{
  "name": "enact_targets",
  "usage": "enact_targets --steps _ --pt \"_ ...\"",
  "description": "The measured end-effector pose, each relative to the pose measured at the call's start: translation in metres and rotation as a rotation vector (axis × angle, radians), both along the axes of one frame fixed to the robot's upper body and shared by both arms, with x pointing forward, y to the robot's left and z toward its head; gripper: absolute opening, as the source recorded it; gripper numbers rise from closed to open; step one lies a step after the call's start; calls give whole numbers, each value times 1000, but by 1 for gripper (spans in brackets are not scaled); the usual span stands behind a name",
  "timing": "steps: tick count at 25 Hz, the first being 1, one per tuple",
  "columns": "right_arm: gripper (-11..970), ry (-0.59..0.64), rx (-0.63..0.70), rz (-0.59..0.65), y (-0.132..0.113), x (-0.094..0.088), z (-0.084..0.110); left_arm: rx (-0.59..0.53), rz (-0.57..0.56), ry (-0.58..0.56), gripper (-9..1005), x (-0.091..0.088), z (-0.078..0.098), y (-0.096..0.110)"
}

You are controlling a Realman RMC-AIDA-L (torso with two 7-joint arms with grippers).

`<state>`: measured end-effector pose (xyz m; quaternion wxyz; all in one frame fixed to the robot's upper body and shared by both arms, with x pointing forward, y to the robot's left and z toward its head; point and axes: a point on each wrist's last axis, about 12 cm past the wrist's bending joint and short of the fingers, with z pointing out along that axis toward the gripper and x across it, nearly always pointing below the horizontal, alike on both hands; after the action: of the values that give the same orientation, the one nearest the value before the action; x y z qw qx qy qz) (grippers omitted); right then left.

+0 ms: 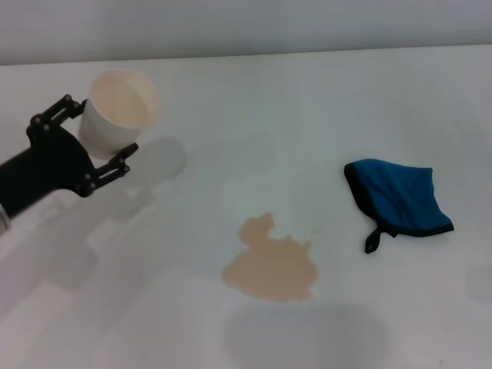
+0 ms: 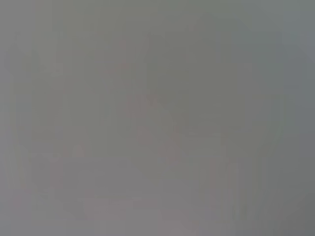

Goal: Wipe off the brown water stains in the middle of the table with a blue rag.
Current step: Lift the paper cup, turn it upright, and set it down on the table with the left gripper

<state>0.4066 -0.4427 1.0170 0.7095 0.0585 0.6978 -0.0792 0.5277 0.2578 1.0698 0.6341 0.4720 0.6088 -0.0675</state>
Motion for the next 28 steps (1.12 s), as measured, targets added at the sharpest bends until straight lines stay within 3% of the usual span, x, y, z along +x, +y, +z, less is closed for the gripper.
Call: enact_targets --steps 8,14,23,28 --pt "856 12 -67 15 -11 0 8 -243 120 154 777 -25 -43 -1" --pt "856 18 -83 20 -13 -5 8 -380 201 229 774 -41 -61 9" --pt "856 -4 -85 13 -14 -10 10 -393 298 324 773 -64 -83 23" --pt "856 -31 -83 37 -7 -10 11 -374 334 351 773 -66 -90 27"
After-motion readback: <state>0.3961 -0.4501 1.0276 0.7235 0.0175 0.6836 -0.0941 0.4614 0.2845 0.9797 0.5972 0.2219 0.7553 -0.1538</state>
